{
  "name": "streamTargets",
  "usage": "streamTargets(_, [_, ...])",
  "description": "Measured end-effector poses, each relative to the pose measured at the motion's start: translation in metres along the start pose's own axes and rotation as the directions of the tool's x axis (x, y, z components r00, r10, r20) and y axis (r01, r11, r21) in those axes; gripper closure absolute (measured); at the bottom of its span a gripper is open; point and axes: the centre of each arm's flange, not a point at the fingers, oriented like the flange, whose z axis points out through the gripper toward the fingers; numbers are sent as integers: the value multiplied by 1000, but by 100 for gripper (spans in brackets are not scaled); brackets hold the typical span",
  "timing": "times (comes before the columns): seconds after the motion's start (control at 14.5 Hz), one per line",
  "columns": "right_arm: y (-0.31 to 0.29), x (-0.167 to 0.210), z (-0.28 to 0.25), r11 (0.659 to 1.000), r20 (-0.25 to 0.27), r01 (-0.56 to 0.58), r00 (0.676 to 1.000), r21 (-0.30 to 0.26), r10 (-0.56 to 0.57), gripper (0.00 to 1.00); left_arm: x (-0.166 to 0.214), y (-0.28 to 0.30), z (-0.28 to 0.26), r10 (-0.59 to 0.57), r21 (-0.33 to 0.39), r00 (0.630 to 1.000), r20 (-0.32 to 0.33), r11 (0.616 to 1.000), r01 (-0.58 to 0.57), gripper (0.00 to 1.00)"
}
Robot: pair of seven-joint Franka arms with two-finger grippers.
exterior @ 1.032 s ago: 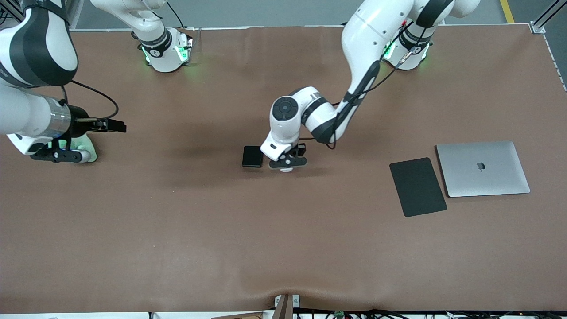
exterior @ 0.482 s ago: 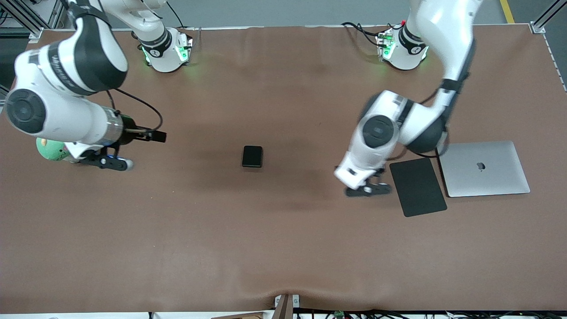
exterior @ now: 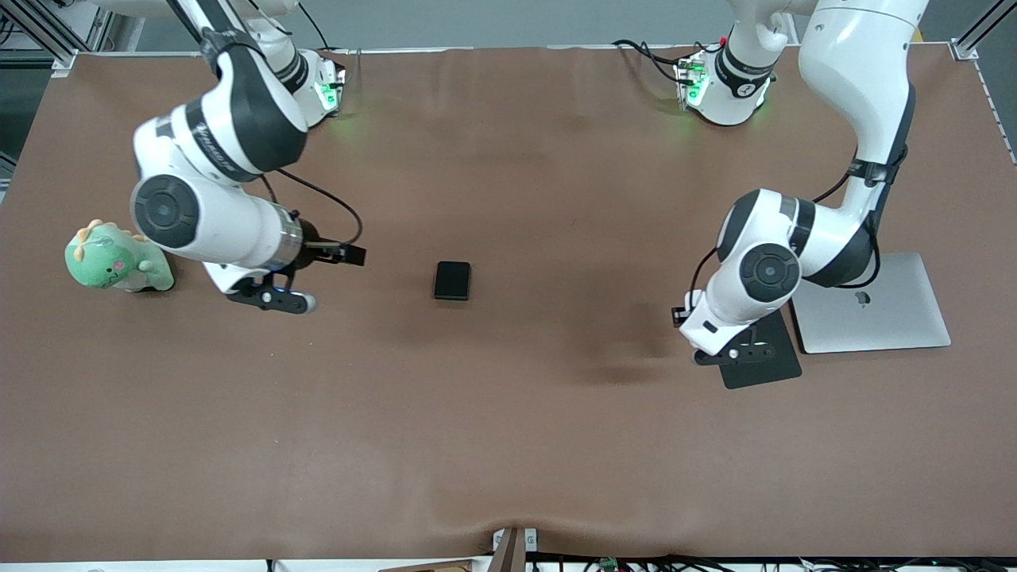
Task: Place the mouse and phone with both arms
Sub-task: 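Carry the mouse to the black pad while the right gripper reaches the phone, then lower the mouse onto the pad while the right gripper grasps the phone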
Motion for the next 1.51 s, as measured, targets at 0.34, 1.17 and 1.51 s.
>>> streamTargets(0.34, [-26, -4, 27, 999, -42, 40, 998, 37, -38, 0, 6, -83, 27, 33, -24, 999, -15, 999, -33, 39])
streamTargets(1.17, [-67, -30, 153, 990, -153, 76, 987, 119, -58, 0, -41, -110, 81, 72, -46, 996, -59, 996, -74, 39])
streamTargets(1.51, [-80, -34, 195, 995, -160, 75, 985, 64, -64, 0, -61, -62, 71, 22, -75, 998, -60, 997, -26, 39])
